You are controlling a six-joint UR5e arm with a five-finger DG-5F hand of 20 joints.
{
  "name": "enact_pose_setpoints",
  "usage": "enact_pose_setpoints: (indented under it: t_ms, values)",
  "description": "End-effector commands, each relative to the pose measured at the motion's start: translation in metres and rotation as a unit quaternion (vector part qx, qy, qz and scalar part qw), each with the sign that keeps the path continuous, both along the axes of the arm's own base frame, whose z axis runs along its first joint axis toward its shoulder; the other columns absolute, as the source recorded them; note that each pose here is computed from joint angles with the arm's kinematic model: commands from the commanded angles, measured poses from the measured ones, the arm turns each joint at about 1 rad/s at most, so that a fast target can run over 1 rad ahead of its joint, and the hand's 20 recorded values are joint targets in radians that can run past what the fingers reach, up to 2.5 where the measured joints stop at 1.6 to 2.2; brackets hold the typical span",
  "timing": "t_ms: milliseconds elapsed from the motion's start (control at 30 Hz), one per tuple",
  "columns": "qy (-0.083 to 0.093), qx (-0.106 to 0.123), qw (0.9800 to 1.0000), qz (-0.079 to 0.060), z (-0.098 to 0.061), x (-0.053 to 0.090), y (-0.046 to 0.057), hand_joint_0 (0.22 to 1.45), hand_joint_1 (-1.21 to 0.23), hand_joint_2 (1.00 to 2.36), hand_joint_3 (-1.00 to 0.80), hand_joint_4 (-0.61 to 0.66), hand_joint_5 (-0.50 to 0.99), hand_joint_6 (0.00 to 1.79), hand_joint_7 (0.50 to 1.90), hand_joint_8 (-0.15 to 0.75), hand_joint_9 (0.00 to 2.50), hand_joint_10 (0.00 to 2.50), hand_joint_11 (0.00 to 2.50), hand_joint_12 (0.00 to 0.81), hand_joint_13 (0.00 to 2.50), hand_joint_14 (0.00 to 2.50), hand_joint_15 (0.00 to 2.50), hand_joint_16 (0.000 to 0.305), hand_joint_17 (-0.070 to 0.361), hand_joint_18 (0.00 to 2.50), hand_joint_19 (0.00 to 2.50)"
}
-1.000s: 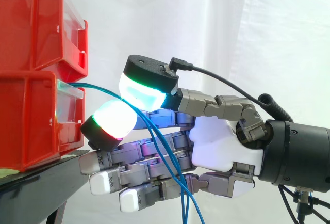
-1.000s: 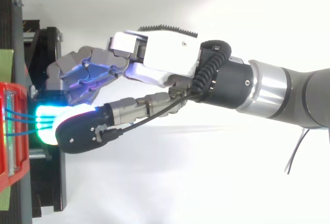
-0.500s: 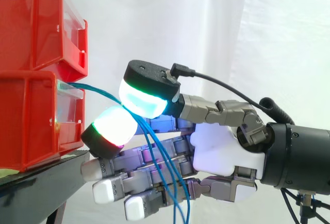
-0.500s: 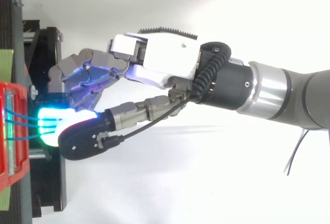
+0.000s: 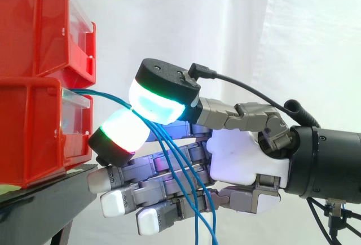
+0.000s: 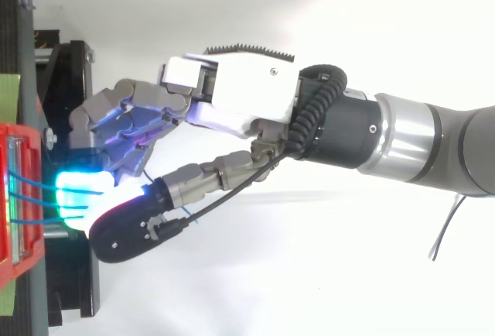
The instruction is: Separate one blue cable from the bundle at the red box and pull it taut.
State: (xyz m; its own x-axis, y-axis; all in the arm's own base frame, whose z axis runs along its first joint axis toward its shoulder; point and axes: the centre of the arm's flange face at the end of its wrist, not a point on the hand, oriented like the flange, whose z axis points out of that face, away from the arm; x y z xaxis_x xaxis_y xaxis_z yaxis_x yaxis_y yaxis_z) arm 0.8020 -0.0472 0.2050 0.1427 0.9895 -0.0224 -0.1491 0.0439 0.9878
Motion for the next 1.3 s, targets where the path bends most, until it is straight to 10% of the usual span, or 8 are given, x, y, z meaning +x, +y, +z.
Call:
enact_pose_setpoints:
  t_ms: [0,500,1267]
  values:
    - [0.006,0.0,1.0,0.006,0.006,-0.001,0.001,0.69,-0.83,1.01,-0.33,0.29,-0.22,0.9,1.1,0.375,0.63,0.01,0.61,0.4,0.78,0.01,0.47,0.053,0.119,0.89,0.53]
    - [0.046,-0.005,0.9989,0.008,0.021,-0.013,0.002,0.8,-0.89,1.0,-0.5,0.31,-0.21,0.91,1.11,0.39,0.71,0.01,0.66,0.398,0.84,0.01,0.49,0.053,0.119,0.95,0.54]
    - [0.046,0.003,0.9989,0.006,0.022,-0.012,0.009,0.67,-0.98,1.0,-0.5,0.33,-0.21,0.9,1.12,0.397,0.78,0.01,0.7,0.402,0.88,0.02,0.53,0.054,0.121,1.0,0.57]
